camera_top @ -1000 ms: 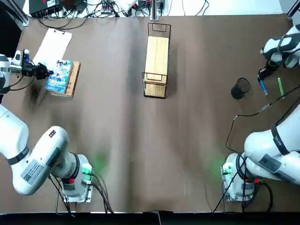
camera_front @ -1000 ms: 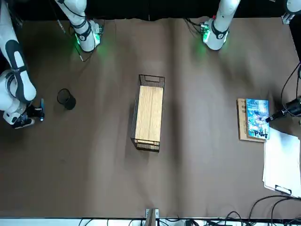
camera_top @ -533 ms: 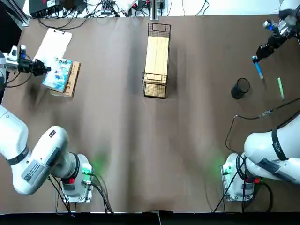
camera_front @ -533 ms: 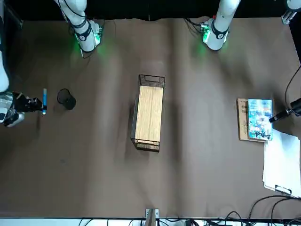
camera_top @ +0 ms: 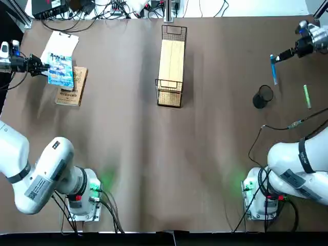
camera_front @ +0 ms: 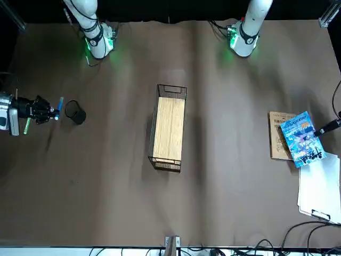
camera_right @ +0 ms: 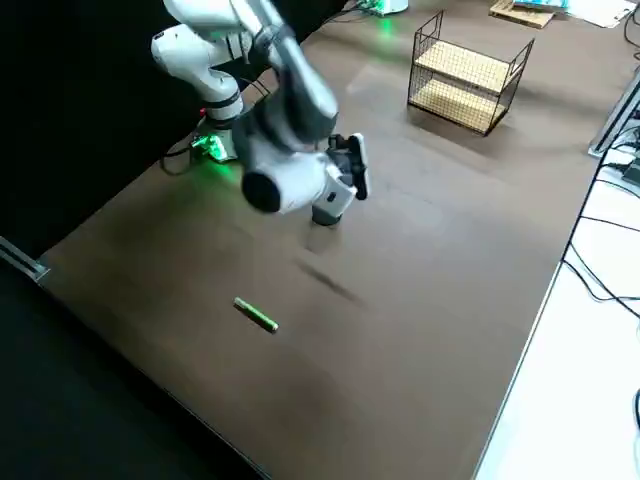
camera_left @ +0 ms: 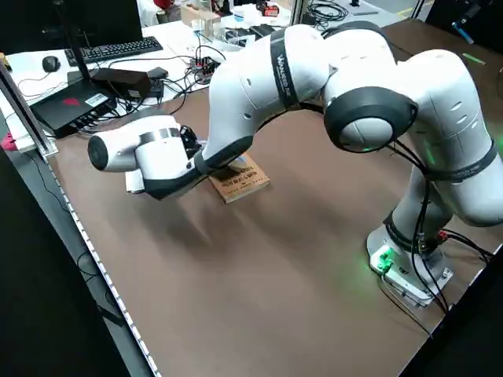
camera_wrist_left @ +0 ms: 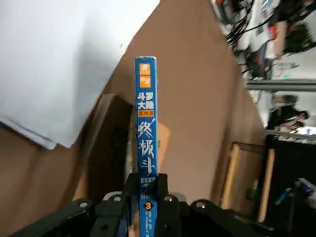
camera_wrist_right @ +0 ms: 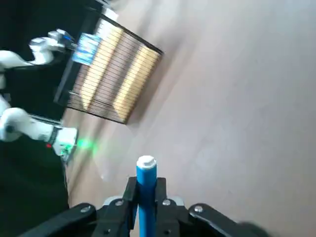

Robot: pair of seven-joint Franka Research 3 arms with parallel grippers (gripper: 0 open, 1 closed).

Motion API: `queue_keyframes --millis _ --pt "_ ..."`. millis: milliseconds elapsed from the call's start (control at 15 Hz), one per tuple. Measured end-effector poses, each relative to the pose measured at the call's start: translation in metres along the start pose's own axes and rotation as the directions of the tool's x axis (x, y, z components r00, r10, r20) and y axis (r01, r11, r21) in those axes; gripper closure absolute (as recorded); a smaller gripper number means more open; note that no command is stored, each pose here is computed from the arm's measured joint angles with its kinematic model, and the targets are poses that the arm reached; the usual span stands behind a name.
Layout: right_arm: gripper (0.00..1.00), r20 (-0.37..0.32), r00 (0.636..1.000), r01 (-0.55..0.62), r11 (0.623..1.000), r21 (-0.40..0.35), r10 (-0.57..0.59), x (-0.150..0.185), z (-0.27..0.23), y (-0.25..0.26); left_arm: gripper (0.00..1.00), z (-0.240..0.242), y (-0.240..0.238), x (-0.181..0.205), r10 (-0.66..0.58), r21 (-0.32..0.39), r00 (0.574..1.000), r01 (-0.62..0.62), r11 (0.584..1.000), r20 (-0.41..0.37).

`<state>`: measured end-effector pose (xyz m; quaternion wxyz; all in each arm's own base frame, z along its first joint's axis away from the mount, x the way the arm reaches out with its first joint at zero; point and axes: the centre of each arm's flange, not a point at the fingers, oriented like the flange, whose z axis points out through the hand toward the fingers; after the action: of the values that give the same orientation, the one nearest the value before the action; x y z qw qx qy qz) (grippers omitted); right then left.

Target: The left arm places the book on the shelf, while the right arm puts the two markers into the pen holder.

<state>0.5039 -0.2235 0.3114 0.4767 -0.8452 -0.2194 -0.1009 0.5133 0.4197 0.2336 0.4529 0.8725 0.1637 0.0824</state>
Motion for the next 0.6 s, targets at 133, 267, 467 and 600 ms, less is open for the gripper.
queue_keyframes --millis 133,267,467,600 --pt "0.82 -0.095 0.989 0.119 0.991 0.068 -0.112 -0.033 0.003 0.028 0.8 -0.002 0.001 -0.002 -0.025 -0.086 0.999 0.022 0.996 -0.029" --pt "0.82 -0.192 0.963 0.213 0.971 0.112 -0.189 -0.066 0.018 0.061 0.8 0.003 0.009 -0.002 -0.041 -0.185 0.998 0.033 0.982 -0.041" --pt "0.82 -0.271 0.935 0.277 0.948 0.155 -0.229 -0.091 0.049 0.095 0.8 0.02 0.03 0.0 -0.044 -0.359 0.999 0.035 0.933 -0.018" --pt "0.81 -0.271 0.933 0.285 0.946 0.158 -0.236 -0.088 0.05 0.095 0.8 0.041 0.051 0.003 -0.005 -0.418 0.999 0.019 0.908 0.033"
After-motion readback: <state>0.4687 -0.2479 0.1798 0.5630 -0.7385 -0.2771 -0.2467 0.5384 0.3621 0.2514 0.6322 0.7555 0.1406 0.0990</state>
